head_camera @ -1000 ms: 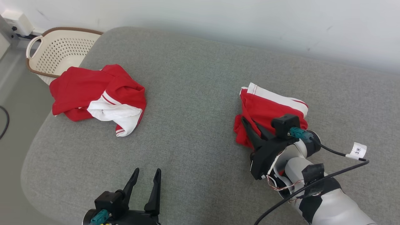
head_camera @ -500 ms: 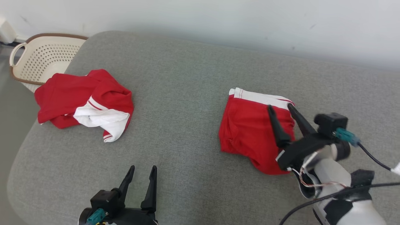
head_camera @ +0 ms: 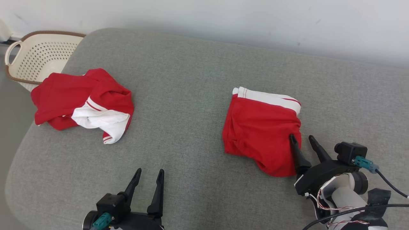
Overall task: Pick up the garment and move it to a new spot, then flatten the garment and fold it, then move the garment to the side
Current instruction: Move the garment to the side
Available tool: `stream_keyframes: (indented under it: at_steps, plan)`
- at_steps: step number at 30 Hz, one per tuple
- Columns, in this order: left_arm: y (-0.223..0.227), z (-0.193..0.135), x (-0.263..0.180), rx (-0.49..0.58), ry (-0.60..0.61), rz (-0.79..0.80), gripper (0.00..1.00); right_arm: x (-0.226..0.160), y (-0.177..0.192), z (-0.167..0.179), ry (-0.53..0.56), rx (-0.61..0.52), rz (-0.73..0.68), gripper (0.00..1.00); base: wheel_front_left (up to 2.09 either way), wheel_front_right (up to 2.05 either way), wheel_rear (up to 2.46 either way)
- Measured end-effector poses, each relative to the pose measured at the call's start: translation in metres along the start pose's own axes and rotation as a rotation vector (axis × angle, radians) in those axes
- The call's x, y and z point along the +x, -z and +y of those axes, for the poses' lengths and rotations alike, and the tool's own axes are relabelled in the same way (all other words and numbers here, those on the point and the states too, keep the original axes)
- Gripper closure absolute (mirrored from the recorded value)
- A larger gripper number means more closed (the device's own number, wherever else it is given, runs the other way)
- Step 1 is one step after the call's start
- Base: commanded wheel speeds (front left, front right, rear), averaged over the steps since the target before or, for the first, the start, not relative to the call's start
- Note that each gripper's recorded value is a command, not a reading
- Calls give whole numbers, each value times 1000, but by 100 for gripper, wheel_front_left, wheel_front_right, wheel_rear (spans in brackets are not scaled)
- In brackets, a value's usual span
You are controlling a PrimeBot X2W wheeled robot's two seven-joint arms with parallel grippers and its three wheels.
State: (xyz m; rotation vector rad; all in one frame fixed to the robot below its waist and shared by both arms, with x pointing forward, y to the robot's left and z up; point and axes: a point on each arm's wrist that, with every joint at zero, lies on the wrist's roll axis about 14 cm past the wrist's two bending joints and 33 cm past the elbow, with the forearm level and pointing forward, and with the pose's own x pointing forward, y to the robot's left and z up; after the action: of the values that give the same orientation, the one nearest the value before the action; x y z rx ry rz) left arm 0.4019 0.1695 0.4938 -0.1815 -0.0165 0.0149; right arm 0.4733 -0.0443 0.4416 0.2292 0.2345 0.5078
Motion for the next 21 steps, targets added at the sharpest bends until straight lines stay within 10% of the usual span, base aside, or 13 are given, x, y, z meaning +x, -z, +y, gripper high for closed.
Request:
stream_keyframes:
  at_steps: [9, 10, 11, 12, 21]
  plan:
    - [0, 12, -6, 19, -30, 2, 0, 5, 24, 14, -26, 53, 68, 0, 0, 0, 0]
    - [-1, 13, -6, 19, -33, 1, 0, 6, 26, 18, -34, 60, 74, 18, 0, 0, 0]
    - [-1, 13, -7, 20, -34, -1, 0, 6, 27, 21, -41, 66, 79, 76, 0, 0, 0]
    - [-2, 14, -7, 20, -36, -2, 0, 6, 28, 23, -47, 72, 82, 100, 0, 0, 0]
    - [-10, 9, -11, 15, -23, -25, 0, -8, 17, 25, -37, 125, 48, 100, 0, 0, 0]
